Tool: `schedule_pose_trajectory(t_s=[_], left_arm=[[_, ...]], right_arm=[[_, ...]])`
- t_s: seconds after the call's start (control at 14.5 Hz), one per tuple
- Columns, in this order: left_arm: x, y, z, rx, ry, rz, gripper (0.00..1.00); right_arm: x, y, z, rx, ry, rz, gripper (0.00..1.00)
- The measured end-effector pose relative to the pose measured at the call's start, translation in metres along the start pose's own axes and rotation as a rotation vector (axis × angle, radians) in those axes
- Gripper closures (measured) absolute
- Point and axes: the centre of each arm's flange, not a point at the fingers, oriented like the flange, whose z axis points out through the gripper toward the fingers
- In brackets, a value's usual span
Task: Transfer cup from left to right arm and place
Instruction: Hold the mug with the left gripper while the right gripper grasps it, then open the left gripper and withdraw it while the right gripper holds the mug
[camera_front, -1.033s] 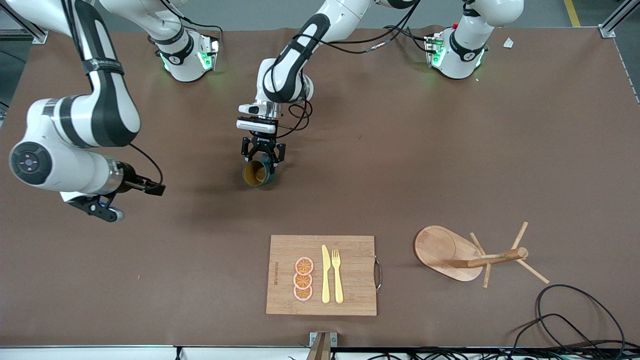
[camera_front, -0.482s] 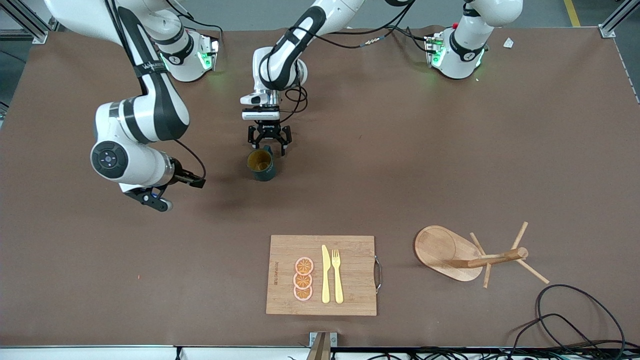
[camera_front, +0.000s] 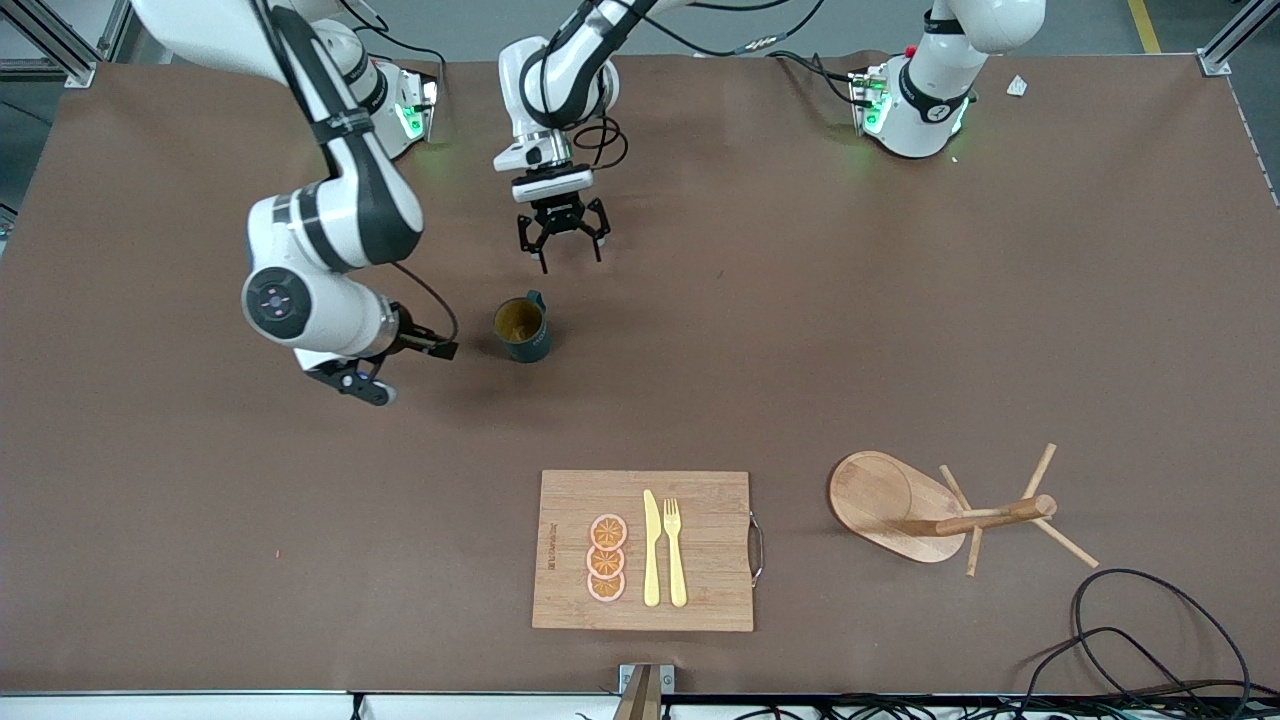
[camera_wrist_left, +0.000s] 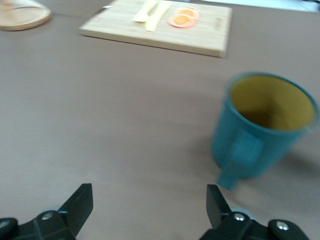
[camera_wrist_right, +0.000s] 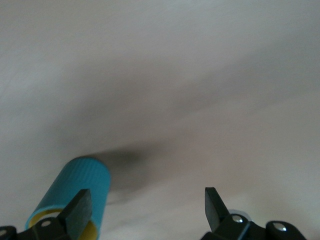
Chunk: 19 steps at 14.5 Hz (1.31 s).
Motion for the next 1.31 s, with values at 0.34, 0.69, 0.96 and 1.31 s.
schedule_pose_trajectory(t_s=[0.34, 0.69, 0.96, 1.31], left_arm=[[0.048, -0.031, 0.019, 0.126, -0.025, -0.116, 0.0], [0.181, -0.054, 0.059, 0.234, -0.108, -0.332, 0.0], [0.251, -0.083, 0.115, 0.318, -0.132, -0.397, 0.0], [0.371, -0.108, 0.146, 0.313, -0.286, -0.413, 0.0]], right_arm=[[-0.03, -0.027, 0.027, 0.005, 0.048, -0.068, 0.0], [-0.046, -0.035, 0.043, -0.001, 0.058, -0.091, 0.0], [-0.063, -0.05, 0.048, 0.011, 0.086, -0.091, 0.0], [-0.074, -0.051, 0.068, 0.023, 0.114, -0.089, 0.16]])
